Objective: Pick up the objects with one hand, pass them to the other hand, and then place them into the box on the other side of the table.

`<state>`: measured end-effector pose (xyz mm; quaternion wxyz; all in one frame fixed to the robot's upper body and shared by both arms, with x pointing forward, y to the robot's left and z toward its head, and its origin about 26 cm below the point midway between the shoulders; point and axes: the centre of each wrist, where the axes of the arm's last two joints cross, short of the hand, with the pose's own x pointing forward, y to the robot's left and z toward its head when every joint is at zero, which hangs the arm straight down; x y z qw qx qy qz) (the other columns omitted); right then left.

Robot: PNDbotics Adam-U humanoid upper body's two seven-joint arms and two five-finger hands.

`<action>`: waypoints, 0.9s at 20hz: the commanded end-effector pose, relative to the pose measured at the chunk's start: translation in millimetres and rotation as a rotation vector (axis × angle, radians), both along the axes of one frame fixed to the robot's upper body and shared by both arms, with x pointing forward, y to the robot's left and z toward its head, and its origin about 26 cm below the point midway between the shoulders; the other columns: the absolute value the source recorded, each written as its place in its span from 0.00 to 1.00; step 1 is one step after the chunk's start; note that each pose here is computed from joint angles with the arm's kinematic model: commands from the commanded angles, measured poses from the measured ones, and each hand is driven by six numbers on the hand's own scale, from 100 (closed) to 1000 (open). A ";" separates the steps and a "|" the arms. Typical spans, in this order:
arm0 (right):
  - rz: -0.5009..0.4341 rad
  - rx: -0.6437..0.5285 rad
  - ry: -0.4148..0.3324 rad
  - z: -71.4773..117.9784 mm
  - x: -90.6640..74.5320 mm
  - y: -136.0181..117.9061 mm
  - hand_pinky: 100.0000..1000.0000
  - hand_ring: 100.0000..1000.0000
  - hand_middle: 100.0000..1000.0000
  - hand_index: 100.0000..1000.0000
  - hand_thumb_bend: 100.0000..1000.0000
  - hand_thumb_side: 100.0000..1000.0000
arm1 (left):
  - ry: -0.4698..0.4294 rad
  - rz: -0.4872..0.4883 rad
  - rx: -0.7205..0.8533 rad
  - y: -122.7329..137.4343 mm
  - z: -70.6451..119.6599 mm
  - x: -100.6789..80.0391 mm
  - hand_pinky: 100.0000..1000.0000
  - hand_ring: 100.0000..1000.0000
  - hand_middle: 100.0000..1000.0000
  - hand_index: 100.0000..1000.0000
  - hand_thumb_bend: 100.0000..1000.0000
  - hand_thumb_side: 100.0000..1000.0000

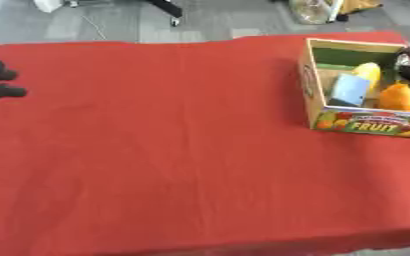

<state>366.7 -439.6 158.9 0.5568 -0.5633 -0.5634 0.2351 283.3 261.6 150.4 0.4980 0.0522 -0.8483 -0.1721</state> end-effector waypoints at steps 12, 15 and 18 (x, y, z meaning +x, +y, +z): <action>0.220 0.388 -0.716 -7.7 -99.5 124.6 0.53 0.81 0.66 0.89 0.00 0.65 | -0.062 0.070 -0.071 -6.5 7.3 1.1 0.94 0.63 0.66 0.81 0.18 0.81; 0.227 0.504 -0.732 -34.0 -106.8 147.0 0.52 0.81 0.66 0.89 0.00 0.67 | -0.077 0.088 -0.105 -10.7 2.9 -0.1 0.94 0.63 0.66 0.81 0.16 0.82; 0.236 0.605 -0.722 -51.7 -112.0 166.3 0.52 0.81 0.66 0.87 0.00 0.71 | -0.085 0.118 -0.136 -14.2 -1.7 -1.6 0.94 0.63 0.67 0.82 0.14 0.84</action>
